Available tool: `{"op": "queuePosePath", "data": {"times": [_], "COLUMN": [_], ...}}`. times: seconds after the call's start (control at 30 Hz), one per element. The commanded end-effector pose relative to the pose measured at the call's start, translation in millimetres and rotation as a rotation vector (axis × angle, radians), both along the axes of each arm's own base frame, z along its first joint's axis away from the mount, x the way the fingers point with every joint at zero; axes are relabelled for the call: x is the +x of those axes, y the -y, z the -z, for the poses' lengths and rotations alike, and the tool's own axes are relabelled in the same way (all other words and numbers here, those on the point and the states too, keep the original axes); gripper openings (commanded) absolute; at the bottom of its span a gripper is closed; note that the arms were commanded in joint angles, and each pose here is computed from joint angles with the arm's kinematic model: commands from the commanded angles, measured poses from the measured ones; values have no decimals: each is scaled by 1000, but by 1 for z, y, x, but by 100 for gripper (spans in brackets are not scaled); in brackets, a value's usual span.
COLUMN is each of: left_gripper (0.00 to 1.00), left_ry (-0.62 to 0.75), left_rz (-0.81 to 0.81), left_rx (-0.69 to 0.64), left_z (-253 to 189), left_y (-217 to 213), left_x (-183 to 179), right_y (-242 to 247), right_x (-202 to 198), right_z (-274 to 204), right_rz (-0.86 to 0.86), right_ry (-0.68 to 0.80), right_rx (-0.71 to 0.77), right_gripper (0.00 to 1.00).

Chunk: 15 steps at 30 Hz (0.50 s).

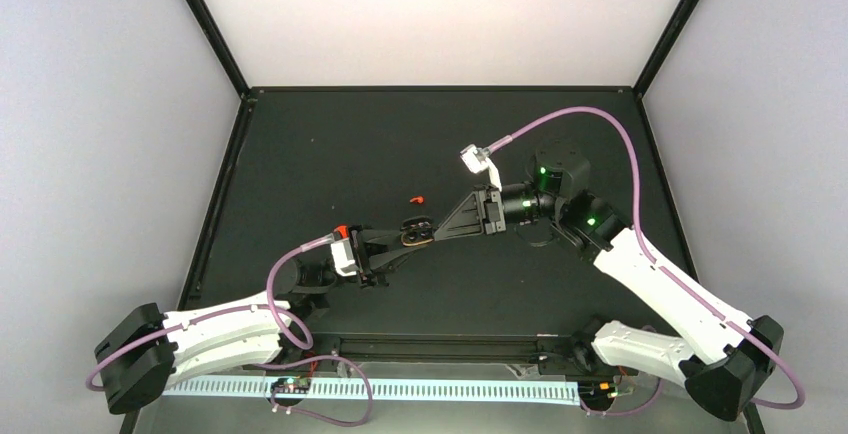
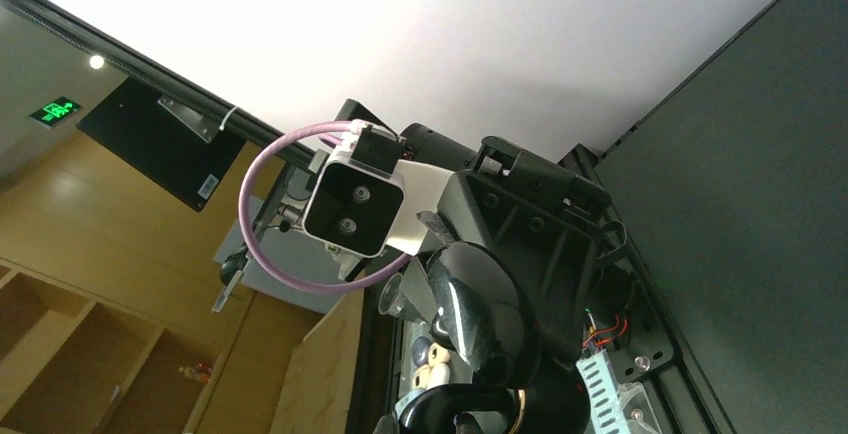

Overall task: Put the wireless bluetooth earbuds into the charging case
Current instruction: Place the earbud in the charging case.

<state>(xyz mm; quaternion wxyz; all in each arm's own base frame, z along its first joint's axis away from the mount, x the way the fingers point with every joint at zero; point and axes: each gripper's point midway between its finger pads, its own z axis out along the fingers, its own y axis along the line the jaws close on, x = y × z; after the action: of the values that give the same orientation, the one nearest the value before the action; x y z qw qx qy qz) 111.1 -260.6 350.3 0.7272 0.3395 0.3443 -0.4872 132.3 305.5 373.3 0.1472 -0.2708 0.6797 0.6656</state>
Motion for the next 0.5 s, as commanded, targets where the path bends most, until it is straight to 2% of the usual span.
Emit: {"op": "queuePosePath", "data": {"times": [0.0,0.2,0.37,0.47], "left_gripper": [2,2,2,2], "left_ry": [47,54,50,50], "left_rz": [-3,2,0,2], "left_rx": [-46,-47,-43,-41], "left_z": [-15,-16,-15,-15], "left_y": [-7,-6,-6,-6], "left_x": [-7,-8,-7,-8], "right_y": [-2,-3,-3,-4], "right_x": [5,7,8,9], "right_z": [4,9,7,7], "right_rz": [15,20,22,25], "right_ry": [-20,-38,-34,-36], "right_rx": [-8,-17,-15,-17], "right_gripper": [5,7,23,27]}}
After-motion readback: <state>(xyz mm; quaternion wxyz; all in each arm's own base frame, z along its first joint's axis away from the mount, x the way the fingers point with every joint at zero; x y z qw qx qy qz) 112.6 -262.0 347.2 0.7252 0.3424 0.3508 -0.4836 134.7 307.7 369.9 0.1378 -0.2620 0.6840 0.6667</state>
